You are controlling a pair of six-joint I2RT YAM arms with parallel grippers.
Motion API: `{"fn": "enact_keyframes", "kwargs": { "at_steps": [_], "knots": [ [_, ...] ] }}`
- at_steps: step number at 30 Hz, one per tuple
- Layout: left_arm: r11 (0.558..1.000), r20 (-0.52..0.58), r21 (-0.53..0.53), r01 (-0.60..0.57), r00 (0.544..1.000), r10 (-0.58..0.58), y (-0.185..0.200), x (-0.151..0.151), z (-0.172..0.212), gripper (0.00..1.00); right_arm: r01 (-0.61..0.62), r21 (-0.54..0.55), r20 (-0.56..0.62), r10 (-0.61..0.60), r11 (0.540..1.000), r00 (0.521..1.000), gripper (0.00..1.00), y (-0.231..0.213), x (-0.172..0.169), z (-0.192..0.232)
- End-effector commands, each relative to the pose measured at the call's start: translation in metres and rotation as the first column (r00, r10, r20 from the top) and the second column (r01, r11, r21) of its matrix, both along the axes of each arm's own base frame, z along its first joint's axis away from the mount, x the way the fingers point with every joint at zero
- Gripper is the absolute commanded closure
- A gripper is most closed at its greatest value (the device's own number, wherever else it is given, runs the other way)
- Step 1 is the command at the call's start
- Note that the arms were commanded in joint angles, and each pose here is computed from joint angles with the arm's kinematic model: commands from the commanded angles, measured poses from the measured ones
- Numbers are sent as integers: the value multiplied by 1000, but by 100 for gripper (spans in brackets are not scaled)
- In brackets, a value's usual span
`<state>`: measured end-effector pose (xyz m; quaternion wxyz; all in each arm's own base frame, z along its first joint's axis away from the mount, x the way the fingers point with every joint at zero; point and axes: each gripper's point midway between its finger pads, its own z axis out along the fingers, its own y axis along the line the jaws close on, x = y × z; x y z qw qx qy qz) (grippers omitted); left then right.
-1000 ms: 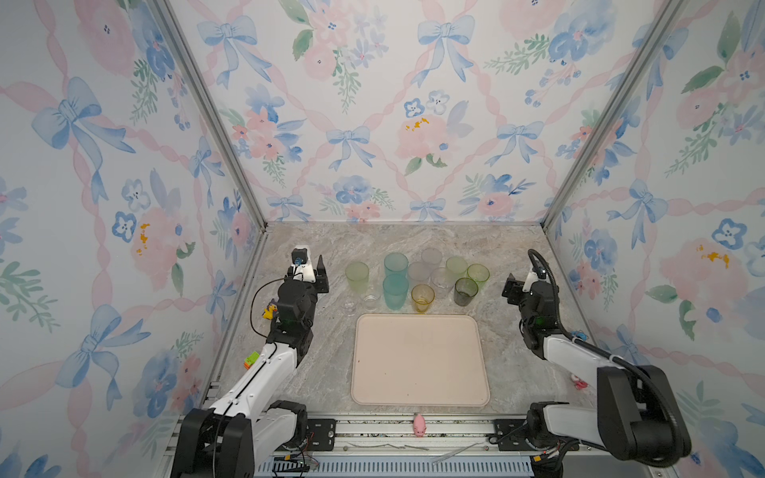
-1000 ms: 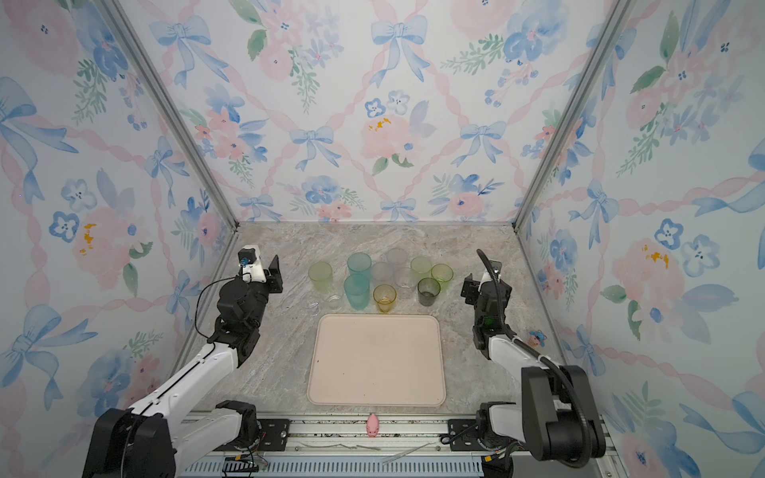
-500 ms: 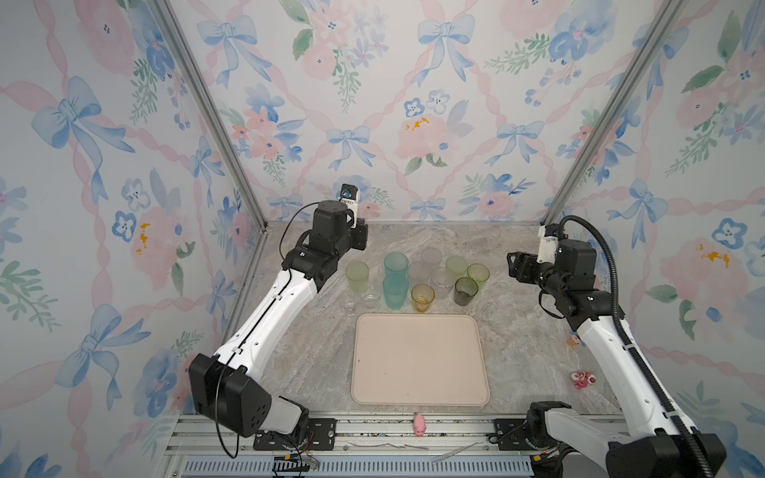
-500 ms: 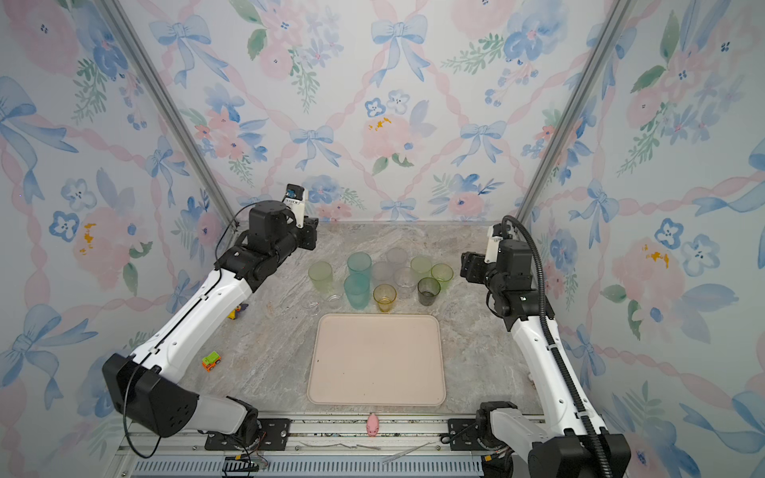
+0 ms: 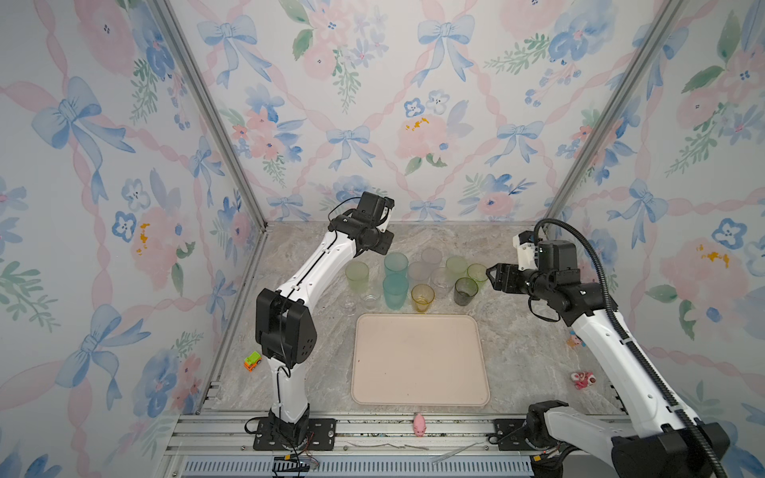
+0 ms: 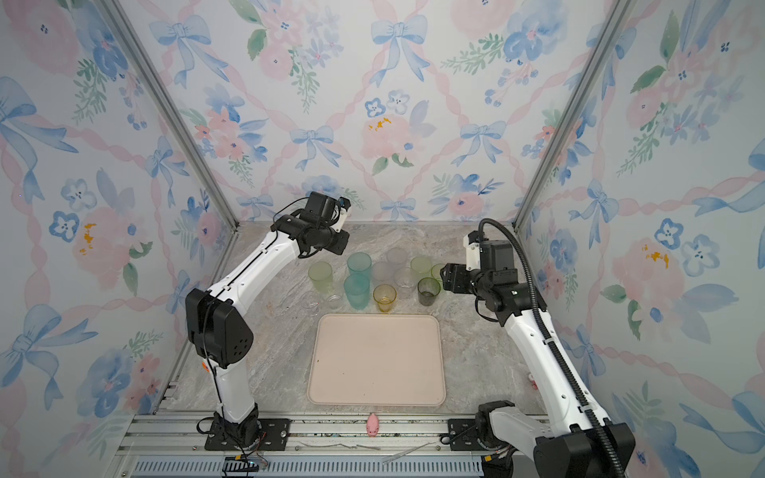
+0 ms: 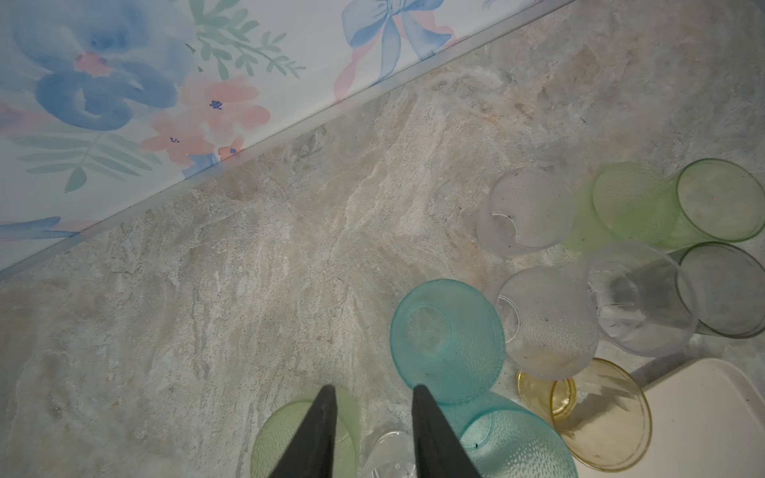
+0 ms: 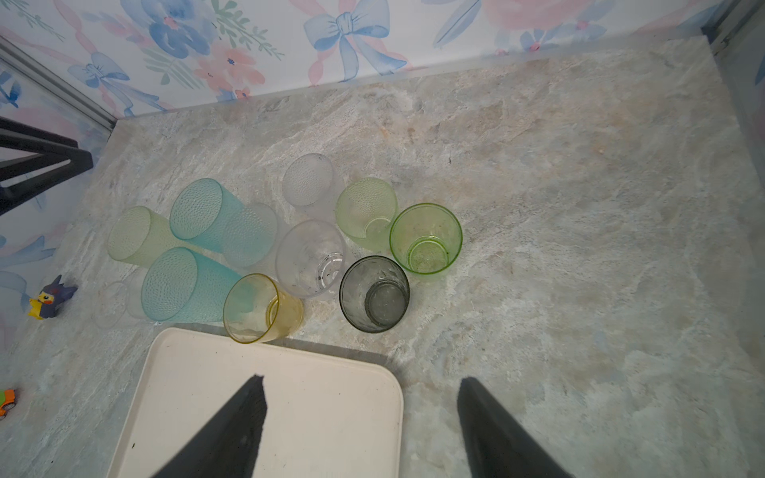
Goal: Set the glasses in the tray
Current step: 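Raise both arms and move the left gripper over the teal cup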
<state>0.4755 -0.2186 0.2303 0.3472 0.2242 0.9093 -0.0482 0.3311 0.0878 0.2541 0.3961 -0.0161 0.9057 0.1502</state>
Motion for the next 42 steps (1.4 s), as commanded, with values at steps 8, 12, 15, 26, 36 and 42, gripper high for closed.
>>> {"fn": "enact_keyframes", "kwargs": {
  "at_steps": [8, 12, 15, 26, 36, 42],
  "knots": [
    [997, -184, 44, 65, 981, -56, -11, -3, -45, 66, -29, 22, 26, 28, 999, 999, 24, 10, 3, 13],
    [997, -211, 38, 72, 976, -62, -14, -3, -53, 66, -27, 21, 26, 27, 999, 999, 24, 10, 4, 11],
    [996, -227, 44, 79, 972, -67, -15, -3, -59, 65, -27, 22, 26, 26, 999, 999, 24, 10, 5, 10],
    [995, -272, 52, 85, 960, -68, -15, -1, -81, 68, -25, 28, 23, 25, 999, 999, 24, 10, 4, 6],
    [995, -291, 66, 76, 955, -53, -12, 7, -96, 69, -26, 25, 24, 26, 999, 999, 23, 10, 3, 4],
    [995, -309, 69, 74, 950, -49, -11, 9, -106, 73, -25, 21, 17, 24, 999, 1000, 23, 9, 3, 0]
  ]
}}
